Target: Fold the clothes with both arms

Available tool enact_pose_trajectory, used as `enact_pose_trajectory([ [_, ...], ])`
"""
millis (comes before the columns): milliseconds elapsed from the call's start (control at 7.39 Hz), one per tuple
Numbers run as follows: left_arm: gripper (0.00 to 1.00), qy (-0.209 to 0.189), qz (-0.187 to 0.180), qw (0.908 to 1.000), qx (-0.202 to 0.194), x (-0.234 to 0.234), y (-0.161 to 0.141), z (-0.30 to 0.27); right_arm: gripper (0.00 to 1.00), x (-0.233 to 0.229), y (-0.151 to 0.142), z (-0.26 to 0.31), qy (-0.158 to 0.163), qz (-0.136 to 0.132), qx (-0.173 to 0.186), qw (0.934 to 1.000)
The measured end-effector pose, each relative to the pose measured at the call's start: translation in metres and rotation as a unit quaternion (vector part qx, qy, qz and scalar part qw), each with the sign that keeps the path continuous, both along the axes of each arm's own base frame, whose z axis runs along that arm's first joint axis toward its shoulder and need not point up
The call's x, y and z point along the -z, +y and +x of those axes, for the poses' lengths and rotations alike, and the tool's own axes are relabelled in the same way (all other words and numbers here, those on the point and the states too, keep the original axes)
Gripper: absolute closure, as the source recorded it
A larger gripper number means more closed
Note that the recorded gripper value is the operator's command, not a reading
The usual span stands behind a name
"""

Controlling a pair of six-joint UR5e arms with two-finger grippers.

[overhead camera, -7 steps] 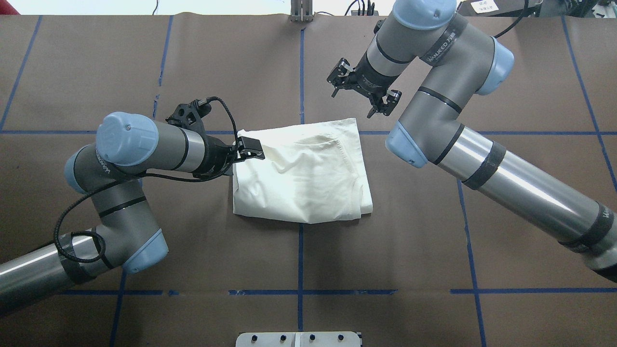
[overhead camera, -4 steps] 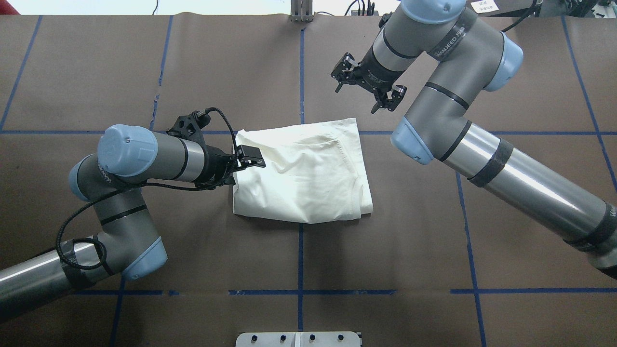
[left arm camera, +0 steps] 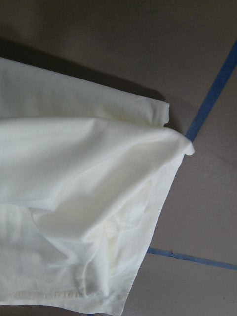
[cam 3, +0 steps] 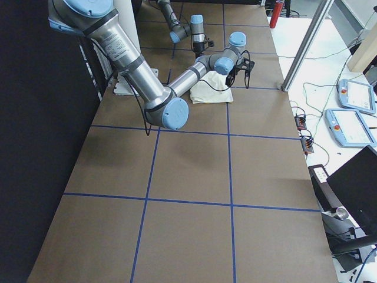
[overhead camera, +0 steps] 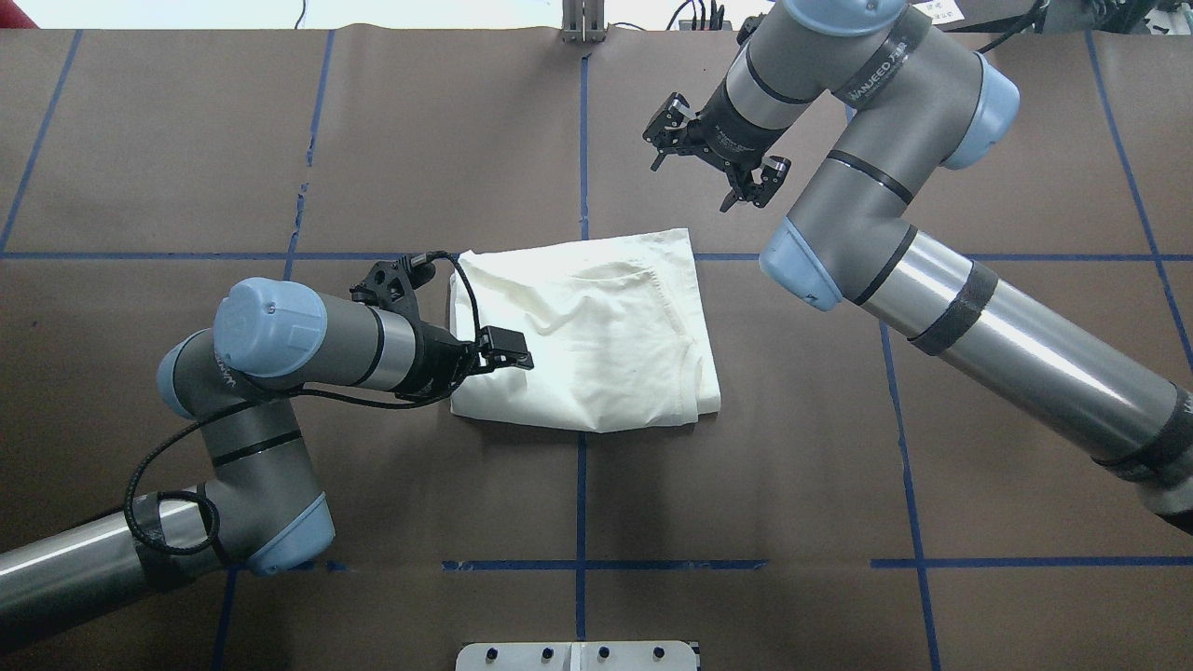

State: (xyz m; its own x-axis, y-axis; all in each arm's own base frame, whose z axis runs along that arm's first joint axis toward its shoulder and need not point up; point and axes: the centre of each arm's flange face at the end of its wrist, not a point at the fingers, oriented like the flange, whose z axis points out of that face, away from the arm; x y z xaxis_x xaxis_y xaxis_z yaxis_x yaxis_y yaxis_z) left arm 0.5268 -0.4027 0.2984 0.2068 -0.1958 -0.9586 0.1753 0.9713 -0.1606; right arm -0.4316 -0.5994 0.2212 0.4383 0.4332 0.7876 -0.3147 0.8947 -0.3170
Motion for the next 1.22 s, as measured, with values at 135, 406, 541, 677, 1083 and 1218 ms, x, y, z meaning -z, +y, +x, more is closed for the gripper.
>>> enact_pose_trajectory([
  [135, 0.0, 0.007, 0.006, 0.9997, -0.022, -0.004, 0.009, -0.001, 0.0, 0.0, -0.001, 0.001, 0.0, 0.0, -0.001, 1.0],
  [406, 0.0, 0.02, 0.011, 0.9978, -0.062, -0.015, 0.039, -0.001, 0.0, 0.001, -0.003, 0.004, 0.001, 0.001, -0.004, 1.0],
  [541, 0.0, 0.023, 0.012, 0.9964, -0.08, -0.016, 0.059, 0.009, 0.0, 0.003, -0.004, 0.005, 0.0, 0.002, -0.005, 1.0],
  [677, 0.0, 0.024, 0.013, 0.9952, -0.094, -0.015, 0.075, 0.018, 0.0, 0.005, -0.005, 0.005, 0.0, 0.004, -0.005, 1.0],
  [1083, 0.0, 0.032, 0.025, 0.9937, -0.105, -0.005, 0.087, 0.017, 0.0, 0.003, -0.007, 0.008, 0.001, 0.01, -0.004, 0.9999],
  [1218, 0.0, 0.033, 0.041, 0.9935, -0.1, -0.002, 0.074, 0.003, 0.0, 0.001, -0.007, 0.011, 0.004, 0.016, -0.001, 0.9999],
])
